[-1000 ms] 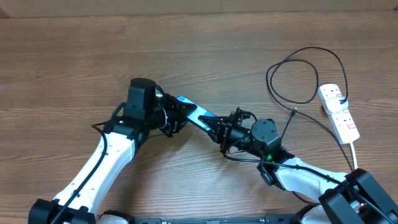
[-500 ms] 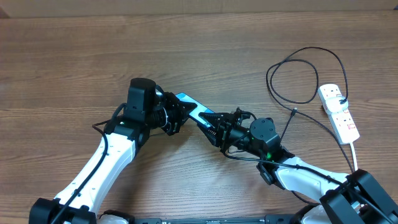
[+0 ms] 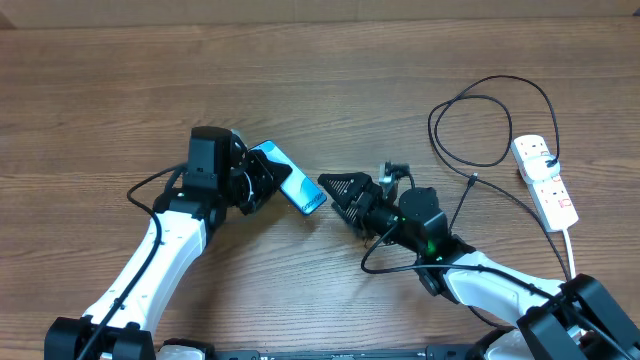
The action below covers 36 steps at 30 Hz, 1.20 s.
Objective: Plug charger to phone and switch on socket
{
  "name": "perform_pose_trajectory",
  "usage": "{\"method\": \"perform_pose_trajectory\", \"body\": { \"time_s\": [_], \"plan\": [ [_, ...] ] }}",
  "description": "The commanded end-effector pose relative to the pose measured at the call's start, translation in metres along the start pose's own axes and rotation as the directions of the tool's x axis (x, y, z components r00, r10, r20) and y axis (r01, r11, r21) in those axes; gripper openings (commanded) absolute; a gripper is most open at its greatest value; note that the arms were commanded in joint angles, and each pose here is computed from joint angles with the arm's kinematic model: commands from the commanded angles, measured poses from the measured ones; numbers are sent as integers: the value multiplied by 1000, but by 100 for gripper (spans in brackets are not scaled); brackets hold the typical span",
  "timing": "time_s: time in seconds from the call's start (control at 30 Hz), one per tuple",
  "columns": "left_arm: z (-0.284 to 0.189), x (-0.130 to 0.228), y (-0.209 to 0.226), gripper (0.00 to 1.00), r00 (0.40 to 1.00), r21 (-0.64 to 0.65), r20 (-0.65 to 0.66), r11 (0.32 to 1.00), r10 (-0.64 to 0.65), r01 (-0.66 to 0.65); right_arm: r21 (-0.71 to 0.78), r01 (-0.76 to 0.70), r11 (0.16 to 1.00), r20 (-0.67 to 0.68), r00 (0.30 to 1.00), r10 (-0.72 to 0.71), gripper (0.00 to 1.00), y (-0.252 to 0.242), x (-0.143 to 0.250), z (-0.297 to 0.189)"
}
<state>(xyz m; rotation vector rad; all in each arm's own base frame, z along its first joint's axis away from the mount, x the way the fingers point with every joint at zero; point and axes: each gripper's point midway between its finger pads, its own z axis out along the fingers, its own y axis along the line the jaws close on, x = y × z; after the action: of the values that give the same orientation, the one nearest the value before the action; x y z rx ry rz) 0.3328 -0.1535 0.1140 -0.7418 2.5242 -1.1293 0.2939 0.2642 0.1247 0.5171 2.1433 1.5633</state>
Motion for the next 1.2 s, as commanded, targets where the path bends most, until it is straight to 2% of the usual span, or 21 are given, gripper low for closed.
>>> {"method": "perform_pose_trajectory", "body": {
  "time_s": [0.0, 0.1, 0.2, 0.3, 0.43, 0.5, 0.6, 0.7, 0.77, 0.97, 1.17],
  "plan": [
    [-9, 24, -18, 4, 964, 130, -129, 968, 233, -217, 17, 372, 928, 69, 925, -373, 100, 11, -23, -4],
    [-13, 37, 0, 4, 947, 96, -195, 966, 255, -241, 118, 431, 895, 70, 895, -440, 99, 4, -43, -10],
    [-15, 47, 11, 4, 927, 75, -239, 957, 289, -279, 321, 444, 837, 69, 870, -488, 99, -8, -75, -24],
    [-16, 52, 15, 4, 919, 70, -259, 955, 296, -288, 568, 414, 711, 47, 846, -531, 100, -16, -110, -52],
    [-21, 61, -16, 4, 896, 246, -281, 929, 343, -278, 809, 301, 505, 52, 819, -571, 100, -29, -148, -104],
    [-27, 65, -34, 4, 888, 339, -296, 907, 353, -248, 866, 230, 444, 71, 823, -564, 100, -43, -161, -127],
    [-35, 71, -52, 4, 878, 428, -329, 884, 348, -190, 906, 130, 403, 94, 866, -490, 98, -71, -170, -154],
    [-39, 71, -62, 4, 871, 472, -327, 862, 366, -185, 927, 50, 371, 124, 893, -432, 75, -97, -182, -172],
    [-35, 65, -62, 4, 881, 461, -303, 865, 365, -200, 935, 18, 355, 132, 910, -394, 68, -115, -187, -177],
    [-19, 50, -59, 4, 901, 437, -281, 880, 330, -187, 957, 11, 290, 75, 956, -283, 59, -163, -178, -172],
    [0, 47, -43, 4, 902, 401, -326, 906, 282, -138, 964, 11, 267, 58, 967, -249, 59, -178, -173, -169]
  ]
}}
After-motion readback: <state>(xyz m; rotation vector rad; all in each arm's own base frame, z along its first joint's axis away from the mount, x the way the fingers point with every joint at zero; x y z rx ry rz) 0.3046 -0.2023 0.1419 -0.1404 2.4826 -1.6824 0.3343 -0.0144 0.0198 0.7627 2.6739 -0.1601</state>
